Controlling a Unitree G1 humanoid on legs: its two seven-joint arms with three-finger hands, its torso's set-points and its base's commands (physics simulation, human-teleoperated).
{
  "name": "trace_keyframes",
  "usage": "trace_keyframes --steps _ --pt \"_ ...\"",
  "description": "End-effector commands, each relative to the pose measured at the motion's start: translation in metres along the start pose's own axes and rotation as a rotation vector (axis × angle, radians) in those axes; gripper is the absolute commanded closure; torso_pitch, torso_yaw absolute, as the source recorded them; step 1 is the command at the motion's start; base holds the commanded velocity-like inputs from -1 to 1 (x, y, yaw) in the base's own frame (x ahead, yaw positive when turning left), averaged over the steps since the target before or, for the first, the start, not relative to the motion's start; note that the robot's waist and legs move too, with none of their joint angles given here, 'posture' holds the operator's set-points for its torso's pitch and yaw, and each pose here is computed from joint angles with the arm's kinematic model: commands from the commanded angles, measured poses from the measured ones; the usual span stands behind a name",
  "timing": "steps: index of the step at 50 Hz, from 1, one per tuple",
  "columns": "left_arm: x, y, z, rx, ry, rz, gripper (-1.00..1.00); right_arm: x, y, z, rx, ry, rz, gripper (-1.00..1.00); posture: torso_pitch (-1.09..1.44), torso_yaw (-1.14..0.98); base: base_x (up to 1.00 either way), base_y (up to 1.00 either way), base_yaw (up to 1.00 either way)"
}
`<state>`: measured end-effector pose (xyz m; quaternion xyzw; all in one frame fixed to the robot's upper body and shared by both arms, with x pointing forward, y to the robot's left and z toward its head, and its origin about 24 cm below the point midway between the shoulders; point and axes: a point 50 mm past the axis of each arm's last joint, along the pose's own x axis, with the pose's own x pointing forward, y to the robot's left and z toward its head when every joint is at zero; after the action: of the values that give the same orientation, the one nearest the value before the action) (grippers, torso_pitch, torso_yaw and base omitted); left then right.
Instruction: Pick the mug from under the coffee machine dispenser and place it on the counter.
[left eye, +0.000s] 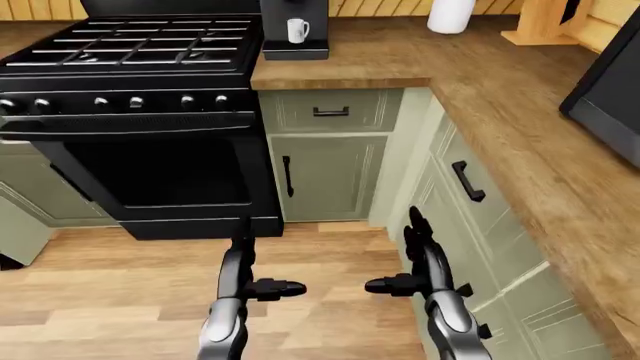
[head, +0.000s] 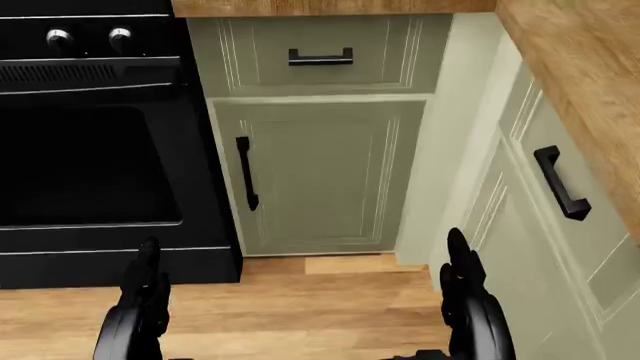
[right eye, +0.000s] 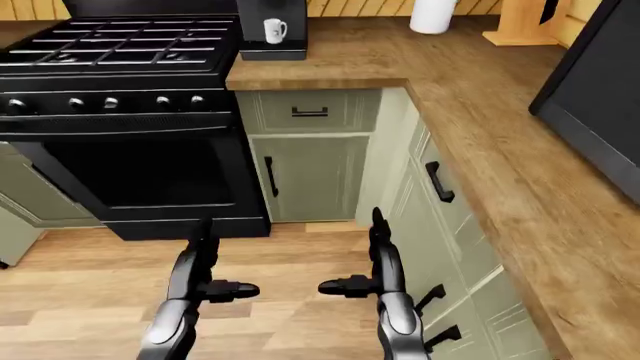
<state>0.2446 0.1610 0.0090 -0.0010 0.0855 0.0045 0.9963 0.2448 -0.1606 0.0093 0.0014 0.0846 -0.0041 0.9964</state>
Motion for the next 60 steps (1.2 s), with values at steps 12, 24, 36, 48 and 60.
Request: trace_keyframes --steps 12,24,36,48,60 --pt "0.005 0.006 0.055 -0.034 -0.195 0.004 -1.0 0.007 -0.005 0.056 0.02 -0.217 0.0 -1.0 0.0 0.0 0.0 0.0 0.0" --pt "0.009 0.046 0.119 0.007 -0.339 0.114 -1.0 0.022 -0.042 0.136 0.008 -0.383 -0.086 -1.0 0.0 0.0 0.0 0.0 0.0" --pt "-0.007 0.066 0.198 0.025 -0.497 0.174 -1.0 0.015 -0.078 0.214 -0.011 -0.54 -0.177 -1.0 0.0 0.0 0.0 0.0 0.0" --pt "-0.012 0.088 0.235 0.051 -0.579 0.241 -1.0 -0.004 -0.106 0.279 -0.045 -0.675 -0.263 -1.0 0.0 0.0 0.0 0.0 0.0" --pt "-0.017 0.097 0.247 0.019 -0.604 0.262 -1.0 -0.009 -0.115 0.293 -0.073 -0.703 -0.293 -1.0 0.0 0.0 0.0 0.0 0.0"
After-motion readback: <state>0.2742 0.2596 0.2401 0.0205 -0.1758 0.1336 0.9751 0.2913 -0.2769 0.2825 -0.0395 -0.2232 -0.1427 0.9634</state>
